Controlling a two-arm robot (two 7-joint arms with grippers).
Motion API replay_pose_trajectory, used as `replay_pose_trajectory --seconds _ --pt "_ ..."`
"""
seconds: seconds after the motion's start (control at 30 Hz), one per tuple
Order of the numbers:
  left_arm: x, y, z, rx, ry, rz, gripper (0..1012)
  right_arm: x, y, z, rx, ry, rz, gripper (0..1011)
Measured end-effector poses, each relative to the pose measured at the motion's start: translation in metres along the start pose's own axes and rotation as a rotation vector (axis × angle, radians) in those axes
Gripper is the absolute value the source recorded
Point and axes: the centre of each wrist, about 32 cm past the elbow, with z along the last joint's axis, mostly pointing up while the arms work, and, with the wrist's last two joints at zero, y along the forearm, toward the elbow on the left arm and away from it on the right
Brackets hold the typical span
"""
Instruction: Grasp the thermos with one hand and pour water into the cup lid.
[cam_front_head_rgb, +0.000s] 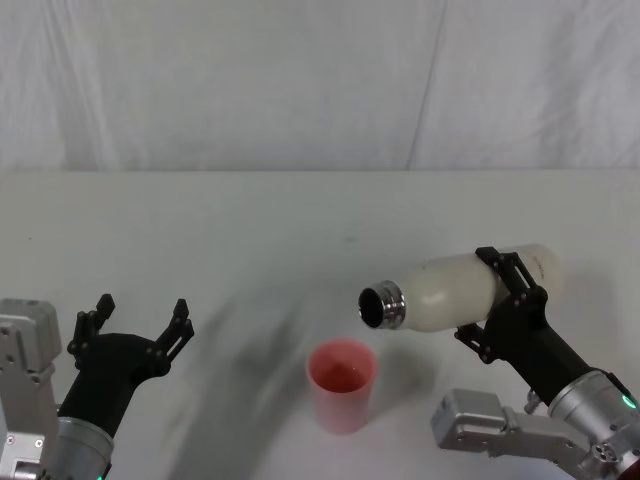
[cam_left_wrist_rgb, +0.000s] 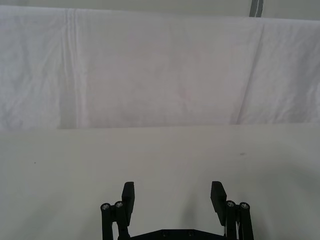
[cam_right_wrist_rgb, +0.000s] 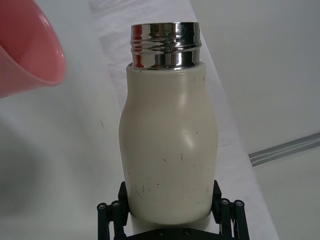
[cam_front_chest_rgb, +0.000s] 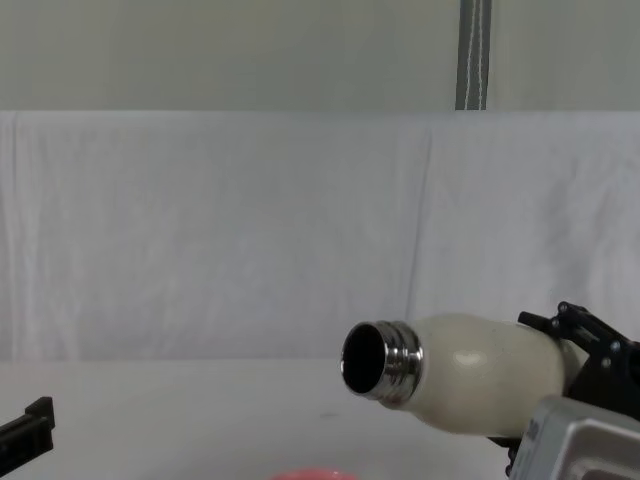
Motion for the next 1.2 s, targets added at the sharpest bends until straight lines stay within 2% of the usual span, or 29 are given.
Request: replay_pose_trajectory --seconds 0.8,1.2 --pt "0.0000 0.0000 0.0000 0.000 0.000 0.000 1001 -0.0028 0.0053 -0.0018 0.031 -0.109 0.009 950" --pt "0.0000 0.0000 0.0000 0.000 0.000 0.000 1001 -0.0052 0.0078 -0.0023 0.036 -0.130 -0.003 950"
